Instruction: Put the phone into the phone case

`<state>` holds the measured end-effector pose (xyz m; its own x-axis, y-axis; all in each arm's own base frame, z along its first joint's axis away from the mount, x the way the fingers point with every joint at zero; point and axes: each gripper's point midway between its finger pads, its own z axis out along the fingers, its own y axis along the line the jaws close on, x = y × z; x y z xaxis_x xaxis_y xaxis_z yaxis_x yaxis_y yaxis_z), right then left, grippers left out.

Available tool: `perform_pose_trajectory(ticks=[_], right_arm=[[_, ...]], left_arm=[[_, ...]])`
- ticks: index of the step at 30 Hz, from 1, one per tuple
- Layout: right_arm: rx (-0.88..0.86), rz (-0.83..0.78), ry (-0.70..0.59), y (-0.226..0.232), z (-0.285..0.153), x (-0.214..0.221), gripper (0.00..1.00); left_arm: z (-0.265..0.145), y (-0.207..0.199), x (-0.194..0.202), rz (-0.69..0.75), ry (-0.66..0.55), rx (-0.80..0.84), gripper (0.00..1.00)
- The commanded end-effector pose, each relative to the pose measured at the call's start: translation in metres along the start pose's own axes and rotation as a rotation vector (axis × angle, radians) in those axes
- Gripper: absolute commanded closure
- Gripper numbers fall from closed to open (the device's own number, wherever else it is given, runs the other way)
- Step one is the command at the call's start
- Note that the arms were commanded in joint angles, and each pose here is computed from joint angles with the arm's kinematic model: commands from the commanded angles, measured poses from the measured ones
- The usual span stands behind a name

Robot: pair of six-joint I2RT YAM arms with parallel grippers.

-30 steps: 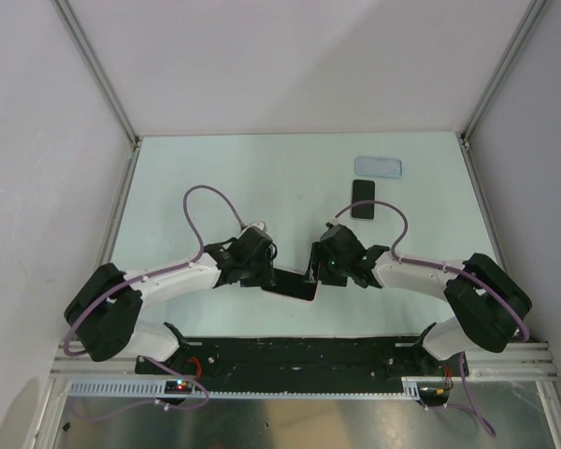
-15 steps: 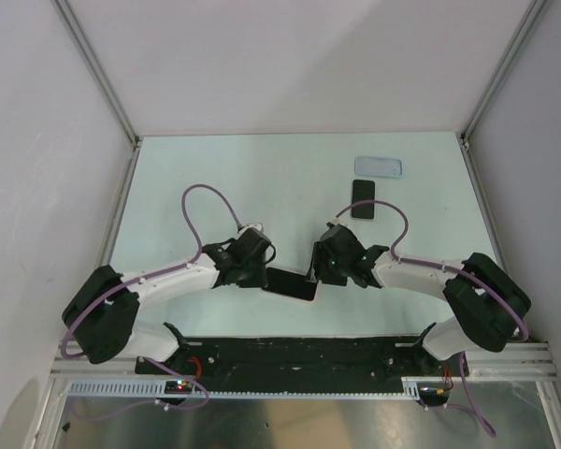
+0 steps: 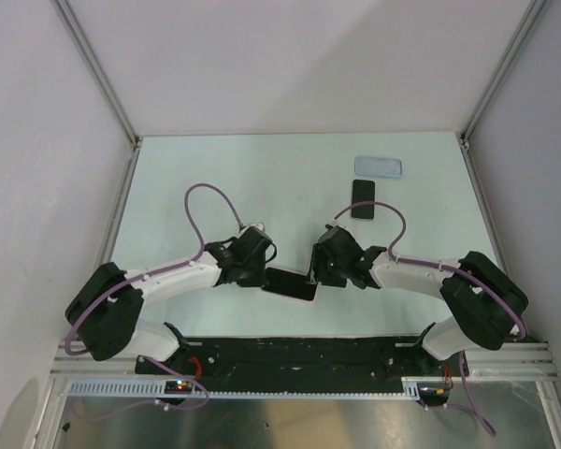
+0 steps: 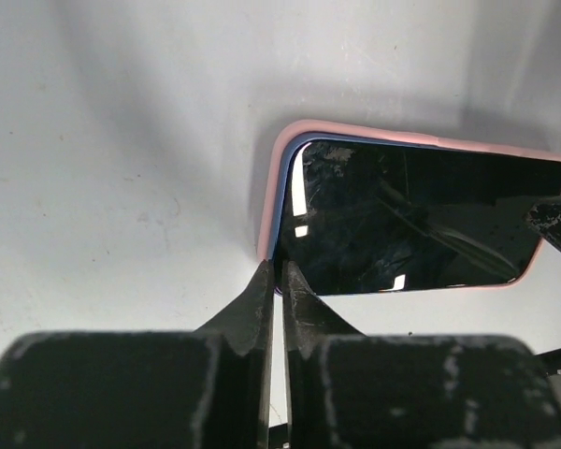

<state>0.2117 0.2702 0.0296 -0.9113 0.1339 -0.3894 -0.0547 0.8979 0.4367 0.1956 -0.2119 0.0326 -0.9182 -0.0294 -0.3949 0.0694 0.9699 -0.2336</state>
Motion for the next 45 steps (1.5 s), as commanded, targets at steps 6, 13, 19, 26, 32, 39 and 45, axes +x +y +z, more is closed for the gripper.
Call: perform_pose_trajectory(ticks=[6, 13, 19, 26, 32, 39, 45], right_arm=[[0.013, -0.005, -0.018, -0.001, 0.004, -0.002, 0.51], [-0.014, 0.001, -0.008, 0.005, 0.005, 0.0, 0.54], [-0.067, 0.017, 0.022, 0.017, 0.004, 0.004, 0.47], [-0.077, 0.023, 0.032, 0.019, 0.007, 0.006, 0.46], [-0.08, 0.02, 0.037, 0.02, 0.01, 0.009, 0.45], [-0.078, 0.017, 0.044, 0.021, 0.011, 0.012, 0.45], [-0.07, 0.011, 0.046, 0.019, 0.01, 0.013, 0.45]], left_arm=[[0.009, -0.025, -0.005, 0.007, 0.02, 0.088, 1.0], [0.018, -0.025, 0.001, -0.005, 0.048, 0.082, 1.0], [0.024, -0.025, 0.011, -0.013, 0.072, 0.072, 1.0], [0.032, -0.02, 0.027, -0.03, 0.102, 0.044, 1.0], [0.04, -0.017, 0.041, -0.038, 0.122, 0.04, 1.0], [0.045, -0.02, 0.038, -0.043, 0.126, 0.033, 1.0], [0.057, -0.013, 0.052, -0.061, 0.168, 0.002, 1.0]])
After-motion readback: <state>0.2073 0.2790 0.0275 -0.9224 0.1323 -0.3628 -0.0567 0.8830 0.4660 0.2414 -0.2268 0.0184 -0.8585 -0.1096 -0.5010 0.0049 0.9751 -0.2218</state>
